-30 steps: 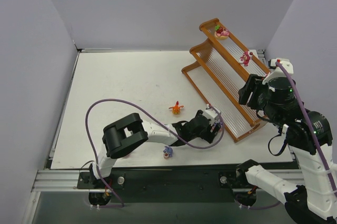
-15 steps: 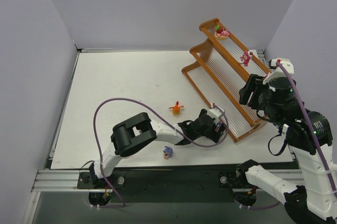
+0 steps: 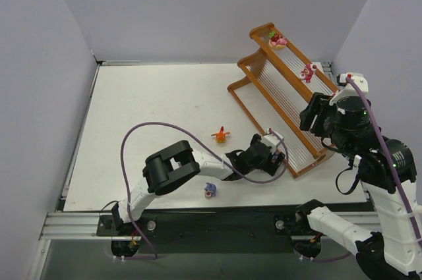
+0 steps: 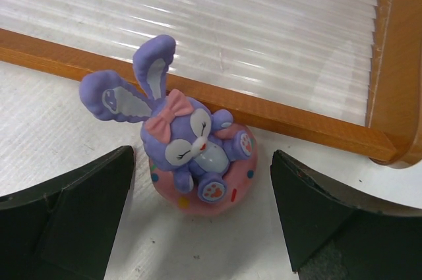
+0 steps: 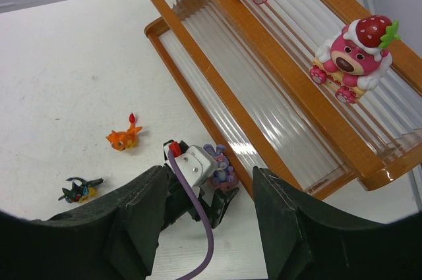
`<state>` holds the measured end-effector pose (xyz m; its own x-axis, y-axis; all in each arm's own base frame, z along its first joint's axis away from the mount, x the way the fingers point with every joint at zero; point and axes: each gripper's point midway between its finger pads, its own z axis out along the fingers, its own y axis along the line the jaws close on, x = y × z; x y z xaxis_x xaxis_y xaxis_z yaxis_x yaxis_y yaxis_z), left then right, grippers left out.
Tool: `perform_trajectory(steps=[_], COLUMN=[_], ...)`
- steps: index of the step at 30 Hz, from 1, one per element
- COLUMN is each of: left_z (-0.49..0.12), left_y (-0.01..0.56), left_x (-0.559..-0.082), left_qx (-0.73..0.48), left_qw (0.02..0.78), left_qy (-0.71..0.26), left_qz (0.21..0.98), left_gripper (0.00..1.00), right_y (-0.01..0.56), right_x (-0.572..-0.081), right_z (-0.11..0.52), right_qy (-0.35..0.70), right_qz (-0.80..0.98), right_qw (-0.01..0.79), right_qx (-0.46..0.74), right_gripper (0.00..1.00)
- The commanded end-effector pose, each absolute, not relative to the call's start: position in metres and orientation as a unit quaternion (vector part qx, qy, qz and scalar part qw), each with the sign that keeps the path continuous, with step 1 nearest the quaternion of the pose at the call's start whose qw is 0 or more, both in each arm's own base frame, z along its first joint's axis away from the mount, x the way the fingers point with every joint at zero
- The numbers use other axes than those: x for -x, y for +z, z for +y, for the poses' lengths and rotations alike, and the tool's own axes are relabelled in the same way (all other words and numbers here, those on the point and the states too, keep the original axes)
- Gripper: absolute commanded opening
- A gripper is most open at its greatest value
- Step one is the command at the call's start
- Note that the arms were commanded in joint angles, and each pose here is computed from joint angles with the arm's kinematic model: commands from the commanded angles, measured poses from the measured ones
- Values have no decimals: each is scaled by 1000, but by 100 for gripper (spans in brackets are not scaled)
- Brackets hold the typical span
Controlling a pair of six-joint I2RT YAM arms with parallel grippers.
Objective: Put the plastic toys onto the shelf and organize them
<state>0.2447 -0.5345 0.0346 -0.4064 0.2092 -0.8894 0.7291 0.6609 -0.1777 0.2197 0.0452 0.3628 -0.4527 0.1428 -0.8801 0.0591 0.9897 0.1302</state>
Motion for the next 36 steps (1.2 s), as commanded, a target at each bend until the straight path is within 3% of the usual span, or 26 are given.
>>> perform_trajectory(steps=[1,3,11,18,28,36], left_z=[-528,-526,-522,-509,-507,-535], left_y=[27,26,30,35,95,148], left_x=[-264,-265,-264,-257,-240,-223], left_qx=[-287,-287,-291,-300,-328,-375], left_qw=[479,484,490,492,511,517], left_qy=[-247,-241,-247,-249,-308,-387], left_qz=[792,791,784,778,733,665], left_gripper=[94,91,48,20,11,10], right_y=[361,361,362,364,370,371], right_x=[-219,-219,-220,-221,-221,-220], right_z=[41,41,41,39,39,39], right_qy=[27,27,25,21,25,26], right_qz=[855,856,856,855,852,851], right_qw=[514,514,513,515,519,521], right_qx=[-59,-59,-59,-61,-64,-67], right_gripper=[54,54,53,52,52,52])
